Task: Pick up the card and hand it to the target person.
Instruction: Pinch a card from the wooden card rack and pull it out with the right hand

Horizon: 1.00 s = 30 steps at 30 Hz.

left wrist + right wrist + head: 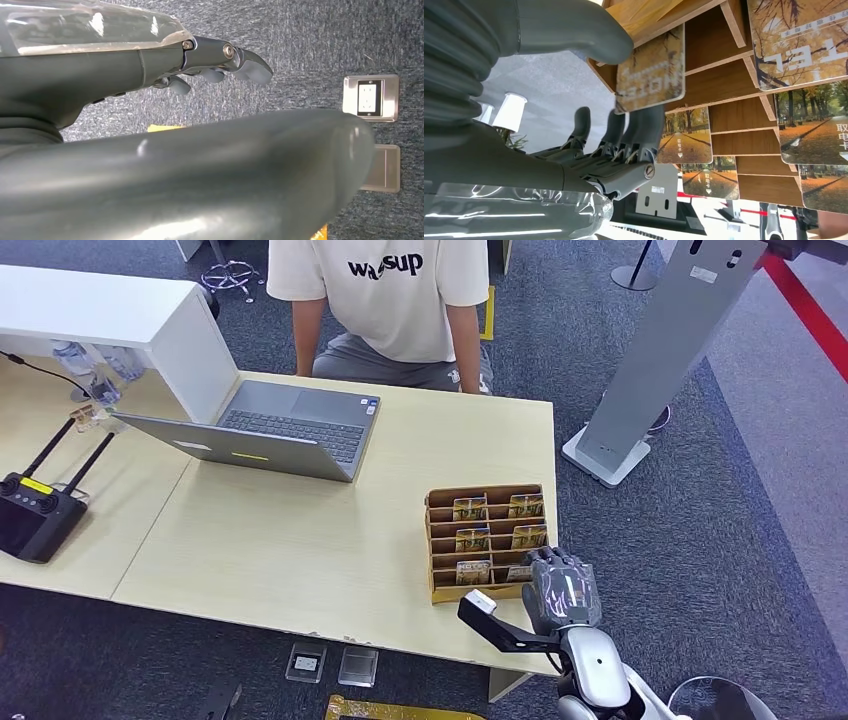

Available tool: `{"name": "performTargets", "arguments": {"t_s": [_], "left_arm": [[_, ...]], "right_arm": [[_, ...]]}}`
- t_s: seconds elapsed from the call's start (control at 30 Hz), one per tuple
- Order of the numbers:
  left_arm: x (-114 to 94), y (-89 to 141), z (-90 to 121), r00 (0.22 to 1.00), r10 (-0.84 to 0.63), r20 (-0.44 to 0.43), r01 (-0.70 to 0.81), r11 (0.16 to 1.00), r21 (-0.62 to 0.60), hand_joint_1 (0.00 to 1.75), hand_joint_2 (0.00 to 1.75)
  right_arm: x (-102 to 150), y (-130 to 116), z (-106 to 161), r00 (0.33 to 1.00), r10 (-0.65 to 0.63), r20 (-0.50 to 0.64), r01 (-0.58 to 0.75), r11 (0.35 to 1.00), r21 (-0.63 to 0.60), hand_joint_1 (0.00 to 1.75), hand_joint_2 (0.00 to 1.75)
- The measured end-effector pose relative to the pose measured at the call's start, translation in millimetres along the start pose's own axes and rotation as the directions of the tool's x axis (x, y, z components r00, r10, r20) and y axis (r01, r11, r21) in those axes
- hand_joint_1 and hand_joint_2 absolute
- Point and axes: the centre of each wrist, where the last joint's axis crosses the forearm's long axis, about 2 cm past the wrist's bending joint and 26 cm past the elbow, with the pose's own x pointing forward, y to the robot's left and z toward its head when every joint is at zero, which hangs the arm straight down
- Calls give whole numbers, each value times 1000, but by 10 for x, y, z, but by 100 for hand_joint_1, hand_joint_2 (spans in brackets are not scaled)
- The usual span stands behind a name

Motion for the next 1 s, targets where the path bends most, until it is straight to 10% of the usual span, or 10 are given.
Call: {"name": "performTargets", "arguments": {"t_s": [0.33, 0.47, 1.0], "left_arm": [[1, 0, 0, 1000, -7, 3, 7, 1000, -3, 0, 0], [1, -5, 0, 1000, -17, 9, 17, 999, -27, 0, 175], [0, -11, 0, 1000, -18, 15, 19, 998, -57, 0, 175]], "right_arm": [[-1, 0, 0, 1000, 2, -3, -2, 1000, -2, 140, 175], [-2, -1, -1, 1000, 1, -3, -1, 1000, -3, 153, 175], [-29, -13, -15, 1000, 4, -1, -4, 1000, -11, 154, 175]]}}
